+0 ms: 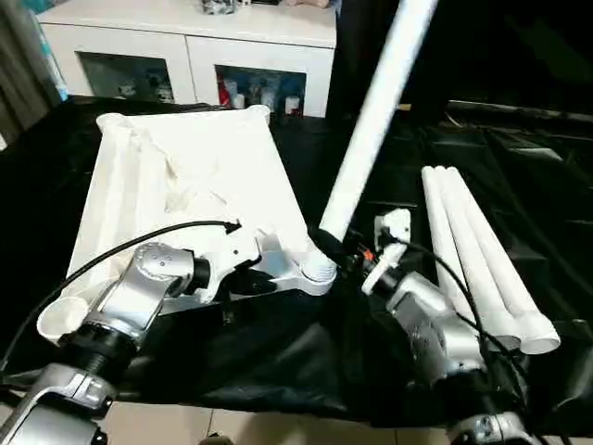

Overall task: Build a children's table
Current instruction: Insert table leg to table base

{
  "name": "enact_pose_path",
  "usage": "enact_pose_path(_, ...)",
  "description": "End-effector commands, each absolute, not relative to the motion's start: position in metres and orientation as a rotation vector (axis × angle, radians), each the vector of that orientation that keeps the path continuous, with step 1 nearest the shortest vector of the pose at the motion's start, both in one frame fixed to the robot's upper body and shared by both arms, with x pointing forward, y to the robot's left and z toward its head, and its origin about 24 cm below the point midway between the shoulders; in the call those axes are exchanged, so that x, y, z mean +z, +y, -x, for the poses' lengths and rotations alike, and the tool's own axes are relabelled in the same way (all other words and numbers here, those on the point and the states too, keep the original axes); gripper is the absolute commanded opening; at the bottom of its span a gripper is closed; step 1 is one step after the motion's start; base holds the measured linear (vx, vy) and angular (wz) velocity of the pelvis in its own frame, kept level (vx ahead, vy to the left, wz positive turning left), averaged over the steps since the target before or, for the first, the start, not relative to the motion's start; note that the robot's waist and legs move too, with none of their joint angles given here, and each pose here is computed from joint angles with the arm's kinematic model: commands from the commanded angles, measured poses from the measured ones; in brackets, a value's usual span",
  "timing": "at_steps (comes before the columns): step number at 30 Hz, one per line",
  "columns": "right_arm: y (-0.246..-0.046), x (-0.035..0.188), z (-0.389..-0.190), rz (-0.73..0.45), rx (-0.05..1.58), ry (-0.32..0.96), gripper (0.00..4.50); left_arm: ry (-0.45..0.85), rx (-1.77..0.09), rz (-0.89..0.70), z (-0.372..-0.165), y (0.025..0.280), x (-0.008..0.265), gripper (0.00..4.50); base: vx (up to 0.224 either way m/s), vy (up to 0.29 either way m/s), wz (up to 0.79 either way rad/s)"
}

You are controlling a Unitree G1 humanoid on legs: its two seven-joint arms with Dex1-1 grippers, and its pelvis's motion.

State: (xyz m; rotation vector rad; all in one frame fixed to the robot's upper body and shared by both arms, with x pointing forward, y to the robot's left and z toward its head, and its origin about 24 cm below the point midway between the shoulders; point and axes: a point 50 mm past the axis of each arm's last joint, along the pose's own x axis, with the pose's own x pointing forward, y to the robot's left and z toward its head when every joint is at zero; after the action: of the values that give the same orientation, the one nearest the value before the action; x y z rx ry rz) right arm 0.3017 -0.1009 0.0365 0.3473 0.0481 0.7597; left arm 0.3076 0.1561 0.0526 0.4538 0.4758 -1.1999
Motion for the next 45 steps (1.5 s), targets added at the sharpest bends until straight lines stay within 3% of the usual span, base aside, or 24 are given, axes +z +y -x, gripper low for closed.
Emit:
enact_pose_path(1, -0.115, 0.002, -0.289, -0.322, 0.669, 0.205, 1.88, 0.407, -1.172, -0.473, -0.315, 0.153, 0.066, 0.0, 0.0, 0.0, 0.0)
enact_pose_path(7, -0.114, -0.001, -0.285, -0.263, 0.673, 0.203, 1.88, 0.402, -1.167, -0.486, -0.318, 0.152, 0.066, 0.0, 0.0, 0.0, 0.0)
enact_pose_path(19, -0.108, 0.015, -0.294, -0.081, 0.815, 0.211, 1.88, 0.403, -1.172, -0.53, -0.318, 0.151, 0.062, 0.0, 0.0, 0.0, 0.0)
enact_pose_path(33, -0.11, 0.01, -0.289, -0.055, 1.018, 0.347, 1.87, 0.413, -1.212, -0.548, -0.312, 0.152, 0.059, 0.0, 0.0, 0.0, 0.0)
enact_pose_path(37, -0.115, 0.001, -0.283, -0.054, 1.084, 0.396, 1.87, 0.378, -1.351, -0.529, -0.303, 0.152, 0.062, 0.0, 0.0, 0.0, 0.0)
enact_pose_path(45, -0.114, -0.002, -0.274, -0.018, 1.204, 0.421, 1.87, 0.382, -1.451, -0.548, -0.298, 0.155, 0.067, 0.0, 0.0, 0.0, 0.0)
